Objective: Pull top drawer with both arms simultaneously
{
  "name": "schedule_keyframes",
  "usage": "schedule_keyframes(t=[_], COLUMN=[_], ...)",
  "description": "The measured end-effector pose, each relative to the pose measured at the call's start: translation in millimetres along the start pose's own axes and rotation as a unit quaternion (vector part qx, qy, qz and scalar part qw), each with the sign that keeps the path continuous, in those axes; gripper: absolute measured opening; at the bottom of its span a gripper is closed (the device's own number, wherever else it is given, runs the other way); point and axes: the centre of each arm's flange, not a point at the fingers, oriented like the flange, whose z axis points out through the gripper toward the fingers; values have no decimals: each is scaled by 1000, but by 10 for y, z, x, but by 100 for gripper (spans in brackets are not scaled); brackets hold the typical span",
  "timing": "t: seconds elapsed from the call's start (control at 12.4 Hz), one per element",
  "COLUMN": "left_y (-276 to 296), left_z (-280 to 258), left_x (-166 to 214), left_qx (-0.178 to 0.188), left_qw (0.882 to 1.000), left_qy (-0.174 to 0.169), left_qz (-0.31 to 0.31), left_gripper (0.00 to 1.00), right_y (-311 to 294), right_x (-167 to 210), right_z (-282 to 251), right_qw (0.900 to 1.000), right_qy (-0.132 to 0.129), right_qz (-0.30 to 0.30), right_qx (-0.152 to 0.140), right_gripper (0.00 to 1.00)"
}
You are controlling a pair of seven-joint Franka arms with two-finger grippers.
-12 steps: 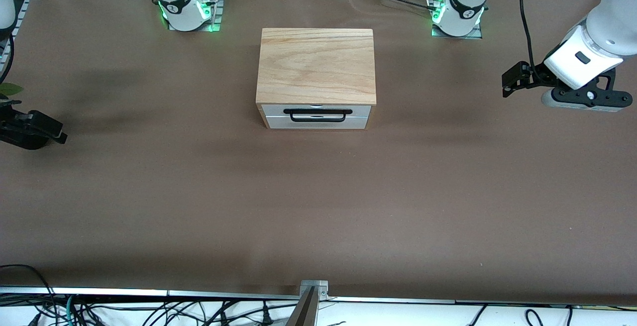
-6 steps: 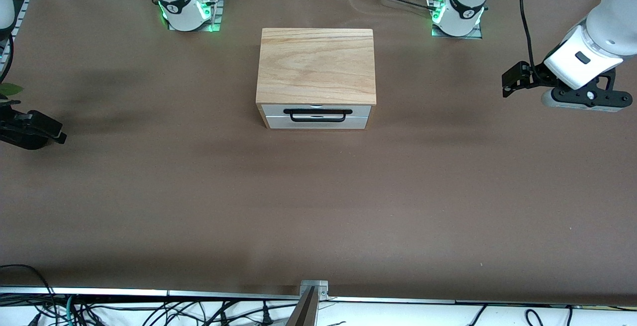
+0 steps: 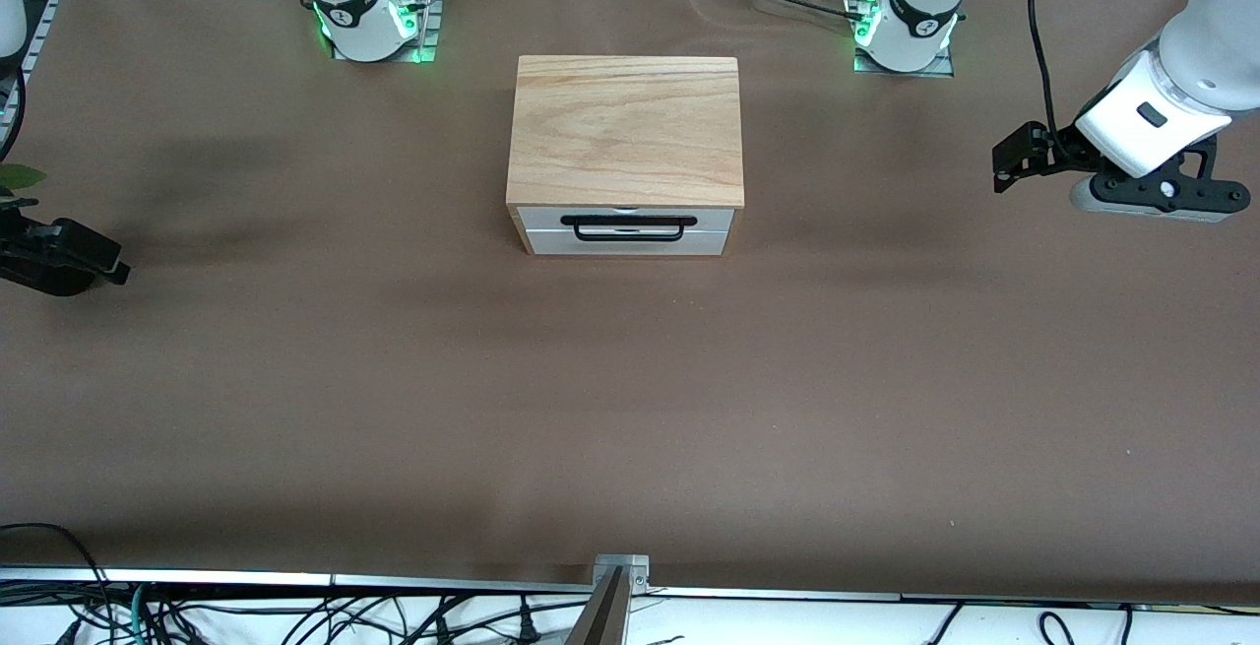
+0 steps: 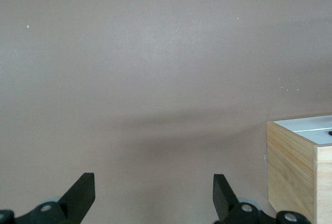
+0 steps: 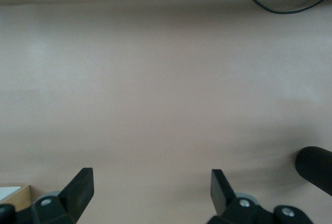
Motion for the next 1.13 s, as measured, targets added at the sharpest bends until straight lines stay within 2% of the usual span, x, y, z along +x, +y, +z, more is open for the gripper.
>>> schedule_keyframes(t=[0.49,0.57,0.73,0.97,1.13], left_y=[24,82,267,569,691], left_z=[68,127,353,894,1115], left_x=[1,8,82,290,423], left_qx=[-5,-19,-73,-140,-198], left_qw=[1000,1000,996,984,972], left_qy=[-13,-23,-52,-105,-121], left_qz=[1,4,8,15,23], left_gripper=[100,100,100,100,100], right_y=[1,2,2,4,6], right_x=[0,0,1,3,4], right_z=[0,-1,-4,-2,-1], right_qw=[1000,1000,1000,1000,1000], right_qy=[0,0,0,0,0], right_qz=[0,0,0,0,0], right_qx=[0,0,0,0,0], right_gripper=[100,100,100,100,100])
